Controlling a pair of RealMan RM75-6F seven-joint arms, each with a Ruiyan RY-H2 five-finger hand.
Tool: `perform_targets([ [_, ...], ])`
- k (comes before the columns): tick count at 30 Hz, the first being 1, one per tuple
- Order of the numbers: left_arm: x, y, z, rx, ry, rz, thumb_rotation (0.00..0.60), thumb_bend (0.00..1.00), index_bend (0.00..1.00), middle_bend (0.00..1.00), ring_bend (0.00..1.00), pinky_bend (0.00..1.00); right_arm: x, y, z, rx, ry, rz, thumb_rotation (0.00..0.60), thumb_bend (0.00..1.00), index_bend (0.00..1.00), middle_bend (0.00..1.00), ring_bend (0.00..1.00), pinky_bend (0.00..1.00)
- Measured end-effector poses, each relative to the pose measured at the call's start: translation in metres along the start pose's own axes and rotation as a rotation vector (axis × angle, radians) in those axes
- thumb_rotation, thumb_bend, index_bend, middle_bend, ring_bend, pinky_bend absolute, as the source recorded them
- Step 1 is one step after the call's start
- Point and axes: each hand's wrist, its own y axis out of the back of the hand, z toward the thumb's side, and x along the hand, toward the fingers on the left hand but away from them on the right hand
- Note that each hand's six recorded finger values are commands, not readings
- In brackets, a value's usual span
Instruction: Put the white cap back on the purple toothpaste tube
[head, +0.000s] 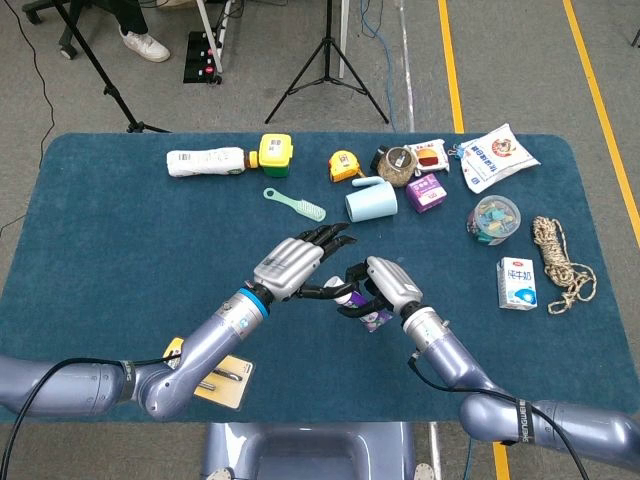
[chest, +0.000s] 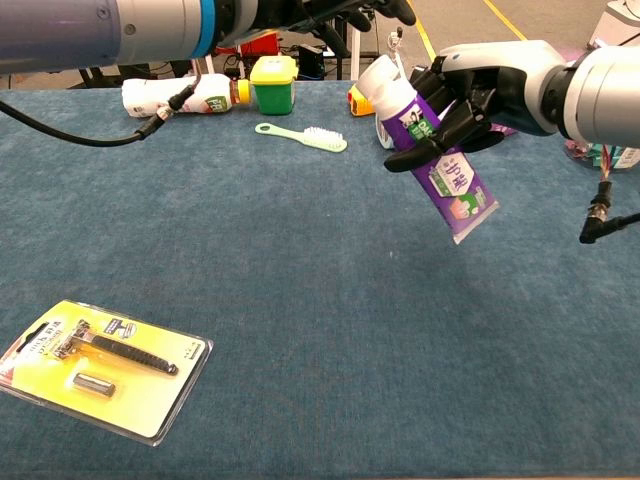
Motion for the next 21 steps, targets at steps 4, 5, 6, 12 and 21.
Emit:
perform_targets([
  [4, 0.003, -0.004, 0.006, -0.024, -0.010, 0.004, 0.000, 0.06, 0.07, 0.00, 0.00, 0.11, -0.003, 0.002, 0.004, -0.032, 0.005, 0.000, 0.600, 0.26, 0.86, 0.92, 1.00, 0.98],
  [5, 0.004, -0.005, 0.007, -0.032, -0.013, 0.005, 0.000, 0.06, 0.07, 0.00, 0.00, 0.10, -0.003, 0.003, 0.005, -0.040, 0.007, -0.001, 0.600, 0.26, 0.86, 0.92, 1.00, 0.98],
  [6, 0.005, -0.006, 0.009, -0.041, -0.015, 0.006, 0.000, 0.06, 0.07, 0.00, 0.00, 0.10, -0.005, 0.004, 0.007, -0.049, 0.010, -0.003, 0.600, 0.26, 0.86, 0.92, 1.00, 0.98],
  [12, 0.009, -0.008, 0.013, -0.063, -0.020, 0.015, 0.000, 0.06, 0.07, 0.00, 0.00, 0.10, -0.008, 0.006, 0.010, -0.071, 0.010, -0.002, 0.600, 0.26, 0.86, 0.92, 1.00, 0.98],
  [21, 0.014, -0.012, 0.018, -0.061, -0.028, 0.034, 0.000, 0.06, 0.06, 0.00, 0.00, 0.09, -0.012, 0.011, 0.010, -0.115, -0.006, -0.002, 0.600, 0.26, 0.86, 0.92, 1.00, 0.98],
])
